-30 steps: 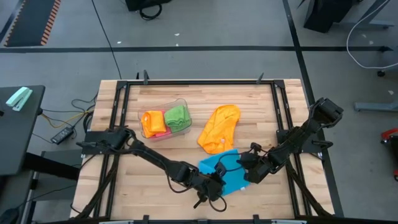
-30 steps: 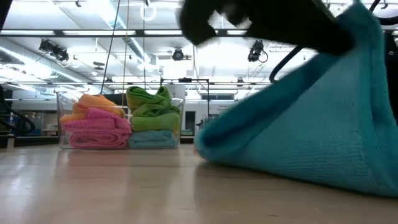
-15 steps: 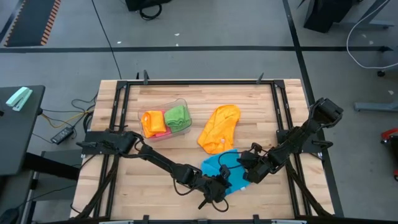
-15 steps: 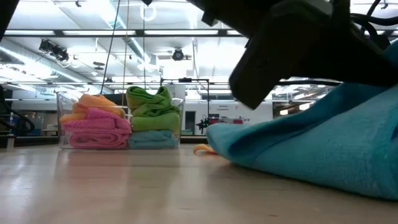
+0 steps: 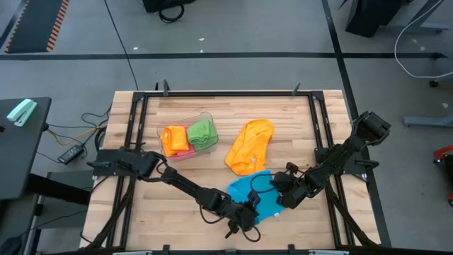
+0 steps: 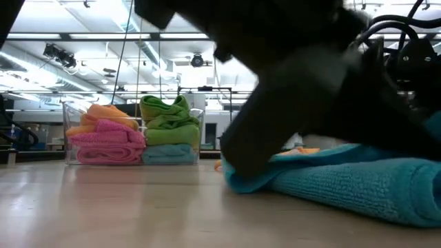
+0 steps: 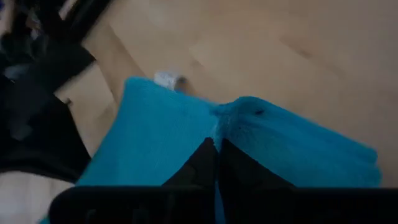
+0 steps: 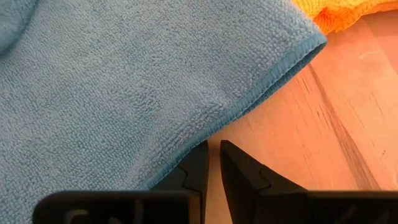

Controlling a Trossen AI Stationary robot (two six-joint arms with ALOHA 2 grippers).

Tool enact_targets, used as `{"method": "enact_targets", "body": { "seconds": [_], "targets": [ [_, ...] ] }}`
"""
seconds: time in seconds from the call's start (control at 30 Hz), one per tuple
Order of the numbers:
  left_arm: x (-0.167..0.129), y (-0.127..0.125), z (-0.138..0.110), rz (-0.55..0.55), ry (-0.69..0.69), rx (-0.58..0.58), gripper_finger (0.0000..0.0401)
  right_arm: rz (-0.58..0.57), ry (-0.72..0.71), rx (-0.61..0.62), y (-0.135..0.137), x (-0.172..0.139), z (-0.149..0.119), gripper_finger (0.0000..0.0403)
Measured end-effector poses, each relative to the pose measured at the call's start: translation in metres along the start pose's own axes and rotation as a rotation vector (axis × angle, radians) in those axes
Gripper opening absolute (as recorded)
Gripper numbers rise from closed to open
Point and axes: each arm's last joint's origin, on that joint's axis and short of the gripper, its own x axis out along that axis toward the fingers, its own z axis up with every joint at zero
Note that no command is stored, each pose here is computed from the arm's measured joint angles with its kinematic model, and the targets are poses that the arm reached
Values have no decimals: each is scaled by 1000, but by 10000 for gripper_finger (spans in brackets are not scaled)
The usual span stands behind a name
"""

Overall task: Fold microfiber towels
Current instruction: Fold the blue microfiber towel

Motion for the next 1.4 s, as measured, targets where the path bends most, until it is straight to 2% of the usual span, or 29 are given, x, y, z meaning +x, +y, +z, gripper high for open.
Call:
{"method": "enact_targets", "body": {
  "seconds": [0.23,0.47,0.6,0.73,0.83,1.0,1.2,1.33,1.4],
  "targets": [
    [2,3,-3,8,6,-27,37,0,0,-4,0,0,0,48],
    [1,-1,0,17,1,-25,112,0,-1,-3,0,0,0,48],
    [-3,-5,4,86,45,6,158,1,0,-4,0,0,0,48],
    [-19,-8,19,165,66,54,181,1,-1,-4,0,0,0,48],
    [-32,-12,29,179,74,76,184,1,-1,-4,0,0,0,48],
    [-57,-19,35,112,147,66,169,1,-1,-4,0,0,0,48],
    [-66,-25,10,31,388,-77,145,1,-1,-4,0,0,0,48],
    [-68,-27,-5,-2,521,-40,138,1,-1,-3,0,0,0,48],
    [-70,-30,-5,-21,532,8,138,1,-1,-3,0,0,0,48]
  ]
}}
